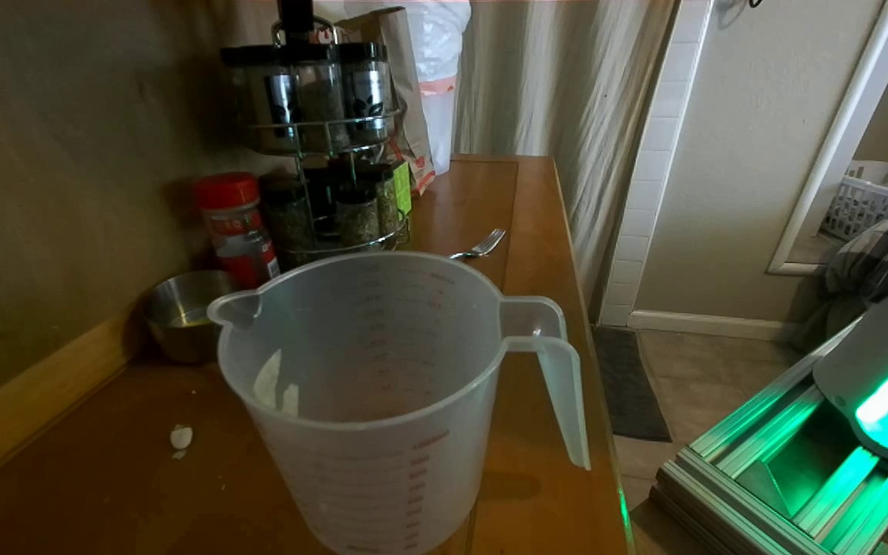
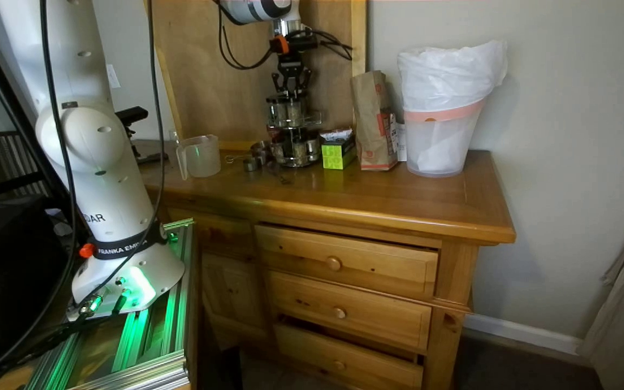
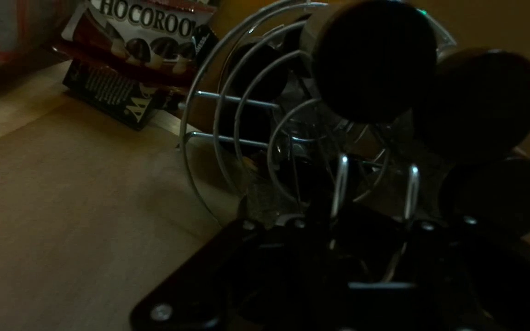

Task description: Move the spice rack to the right

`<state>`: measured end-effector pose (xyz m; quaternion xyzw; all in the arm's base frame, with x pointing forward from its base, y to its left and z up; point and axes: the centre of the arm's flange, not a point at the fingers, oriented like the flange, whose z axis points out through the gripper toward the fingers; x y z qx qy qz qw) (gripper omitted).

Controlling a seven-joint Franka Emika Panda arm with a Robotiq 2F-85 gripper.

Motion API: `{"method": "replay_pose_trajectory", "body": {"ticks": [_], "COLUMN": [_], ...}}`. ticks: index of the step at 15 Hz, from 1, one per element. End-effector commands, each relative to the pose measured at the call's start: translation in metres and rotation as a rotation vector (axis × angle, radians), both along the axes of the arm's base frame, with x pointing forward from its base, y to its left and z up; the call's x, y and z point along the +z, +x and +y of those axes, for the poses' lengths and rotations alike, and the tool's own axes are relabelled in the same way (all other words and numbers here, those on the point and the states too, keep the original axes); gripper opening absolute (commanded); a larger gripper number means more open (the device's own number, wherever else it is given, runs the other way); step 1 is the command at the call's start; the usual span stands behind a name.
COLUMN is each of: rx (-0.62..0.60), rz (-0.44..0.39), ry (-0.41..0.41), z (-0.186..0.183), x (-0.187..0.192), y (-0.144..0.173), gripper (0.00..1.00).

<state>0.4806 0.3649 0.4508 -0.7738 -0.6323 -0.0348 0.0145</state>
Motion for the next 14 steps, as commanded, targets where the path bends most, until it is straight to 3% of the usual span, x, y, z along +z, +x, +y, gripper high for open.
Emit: {"method": "replay_pose_trajectory", "body": {"ticks": [1, 14], "rx": [-0.011, 0.027], "rz": [-0.008, 0.064], "ry": [-0.039, -0.083], "z": [0.0, 0.002], "x": [0.018, 0.048], "y": [0.001, -0.005], "gripper": [0.02, 0.02]}}
